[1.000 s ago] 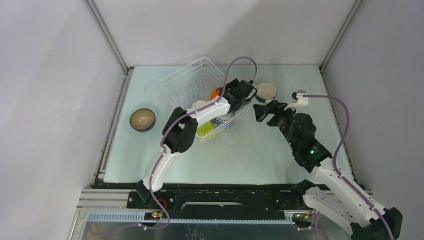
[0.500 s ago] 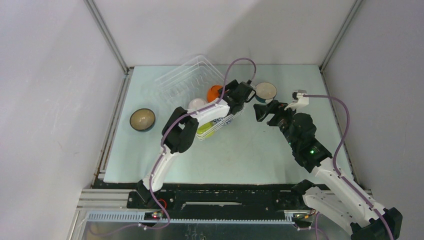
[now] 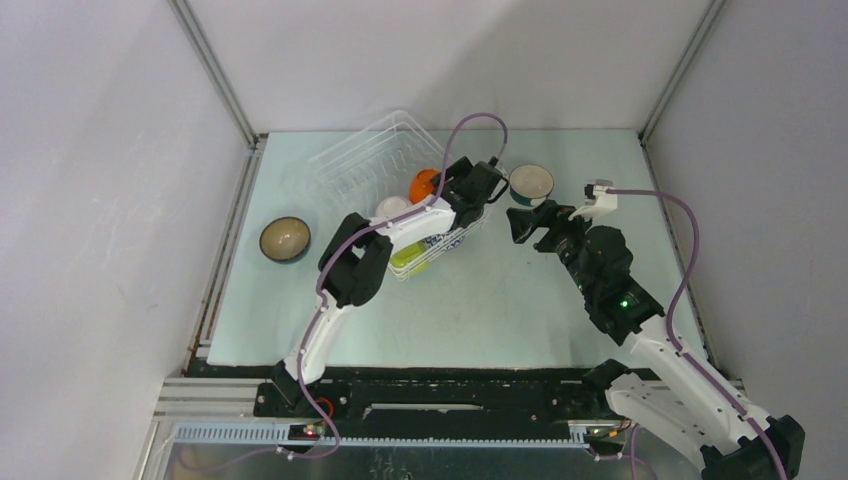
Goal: Unload the bowls from the dish rack
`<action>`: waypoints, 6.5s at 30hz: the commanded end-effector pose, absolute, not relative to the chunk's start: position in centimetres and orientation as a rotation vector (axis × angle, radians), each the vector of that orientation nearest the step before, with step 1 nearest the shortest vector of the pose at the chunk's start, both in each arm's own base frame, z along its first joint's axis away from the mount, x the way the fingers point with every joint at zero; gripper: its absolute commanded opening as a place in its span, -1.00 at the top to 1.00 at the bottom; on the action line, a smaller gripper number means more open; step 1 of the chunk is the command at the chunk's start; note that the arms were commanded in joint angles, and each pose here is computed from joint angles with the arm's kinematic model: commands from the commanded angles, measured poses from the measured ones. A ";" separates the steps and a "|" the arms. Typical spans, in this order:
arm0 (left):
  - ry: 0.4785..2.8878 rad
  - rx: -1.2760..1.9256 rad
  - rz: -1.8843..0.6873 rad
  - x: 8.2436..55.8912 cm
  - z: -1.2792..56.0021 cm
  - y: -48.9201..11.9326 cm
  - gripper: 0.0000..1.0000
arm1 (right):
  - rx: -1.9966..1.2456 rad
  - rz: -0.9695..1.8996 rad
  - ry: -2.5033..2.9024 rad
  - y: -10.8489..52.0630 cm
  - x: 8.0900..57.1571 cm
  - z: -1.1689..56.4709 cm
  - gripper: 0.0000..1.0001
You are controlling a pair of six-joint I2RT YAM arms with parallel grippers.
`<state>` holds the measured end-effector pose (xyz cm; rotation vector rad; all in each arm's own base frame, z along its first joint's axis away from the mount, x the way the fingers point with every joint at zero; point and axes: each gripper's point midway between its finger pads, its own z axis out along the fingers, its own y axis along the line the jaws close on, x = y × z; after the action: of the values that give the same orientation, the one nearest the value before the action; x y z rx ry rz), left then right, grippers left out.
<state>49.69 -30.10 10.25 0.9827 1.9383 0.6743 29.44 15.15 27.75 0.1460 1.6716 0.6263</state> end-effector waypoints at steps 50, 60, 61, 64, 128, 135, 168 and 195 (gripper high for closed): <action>1.941 0.814 0.800 52.0 15.8 -25.1 -0.20 | 0.143 0.643 1.636 15.1 29.5 28.7 -0.90; 1.896 0.778 0.829 52.1 17.2 -25.2 -0.04 | 0.143 0.639 1.638 15.0 29.6 28.6 -0.90; 1.896 0.775 0.835 52.1 17.2 -25.1 -0.03 | 0.144 0.638 1.638 15.0 29.5 28.6 -0.90; 1.881 0.750 0.863 52.1 17.5 -24.7 0.03 | 0.143 0.639 1.640 15.0 29.5 28.6 -0.90; 1.831 0.270 0.119 38.8 32.2 -21.6 1.00 | -0.035 0.857 1.666 19.4 28.2 29.8 -0.58; 1.851 0.263 -0.172 36.5 31.1 -24.5 1.00 | -0.088 0.860 1.770 21.8 28.6 30.5 -0.54; 1.833 0.304 -0.500 32.0 30.5 -29.1 0.03 | 0.058 0.524 2.126 20.2 35.6 25.2 1.00; 1.858 0.251 -0.462 32.3 27.2 -26.7 -0.43 | 1.177 -0.050 2.256 -7.3 45.0 13.7 1.00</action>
<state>32.53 -27.02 26.18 0.2739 1.8993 -0.4413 42.99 -5.50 12.30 1.1291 2.2582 -0.0043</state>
